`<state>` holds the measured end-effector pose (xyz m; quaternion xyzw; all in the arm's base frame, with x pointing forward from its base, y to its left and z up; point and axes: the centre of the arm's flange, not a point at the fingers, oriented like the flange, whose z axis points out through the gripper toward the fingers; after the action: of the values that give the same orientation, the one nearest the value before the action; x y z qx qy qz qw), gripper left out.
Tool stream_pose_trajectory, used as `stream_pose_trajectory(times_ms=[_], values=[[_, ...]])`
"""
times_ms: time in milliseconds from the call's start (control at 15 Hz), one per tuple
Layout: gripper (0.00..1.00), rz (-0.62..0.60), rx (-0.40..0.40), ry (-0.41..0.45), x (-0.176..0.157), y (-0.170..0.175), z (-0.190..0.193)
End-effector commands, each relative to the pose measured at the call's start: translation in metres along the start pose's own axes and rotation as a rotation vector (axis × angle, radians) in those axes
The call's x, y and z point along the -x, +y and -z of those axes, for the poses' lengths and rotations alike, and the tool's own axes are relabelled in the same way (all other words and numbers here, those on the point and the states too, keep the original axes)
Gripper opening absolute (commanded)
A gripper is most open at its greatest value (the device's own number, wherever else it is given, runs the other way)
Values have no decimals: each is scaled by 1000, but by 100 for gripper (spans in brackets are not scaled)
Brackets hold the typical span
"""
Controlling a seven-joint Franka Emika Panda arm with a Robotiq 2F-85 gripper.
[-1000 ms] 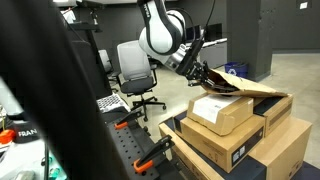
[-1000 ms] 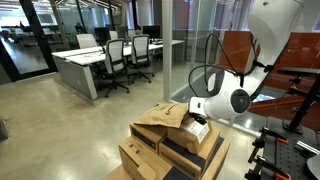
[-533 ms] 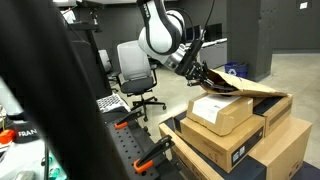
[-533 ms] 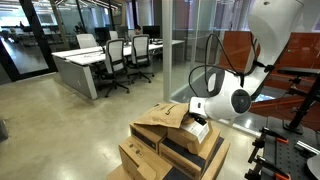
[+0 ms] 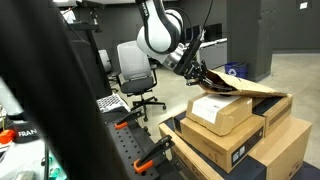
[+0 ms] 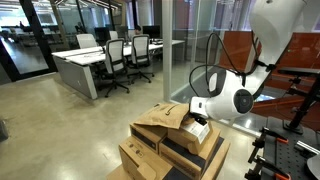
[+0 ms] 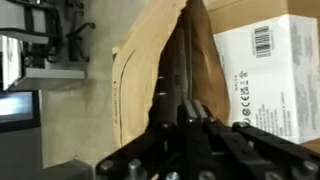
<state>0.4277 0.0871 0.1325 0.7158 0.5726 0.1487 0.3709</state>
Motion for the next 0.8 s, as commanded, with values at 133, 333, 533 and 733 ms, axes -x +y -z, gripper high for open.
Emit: stream_pose_trajectory(times_ms=[133,333,533,733], values=[[0,-10,20,25,6,-4,10],[0,-8,26,30,7,-4,12],[0,-10,31,36,10,-6,16],[0,-12,36,39,16,-9,23]])
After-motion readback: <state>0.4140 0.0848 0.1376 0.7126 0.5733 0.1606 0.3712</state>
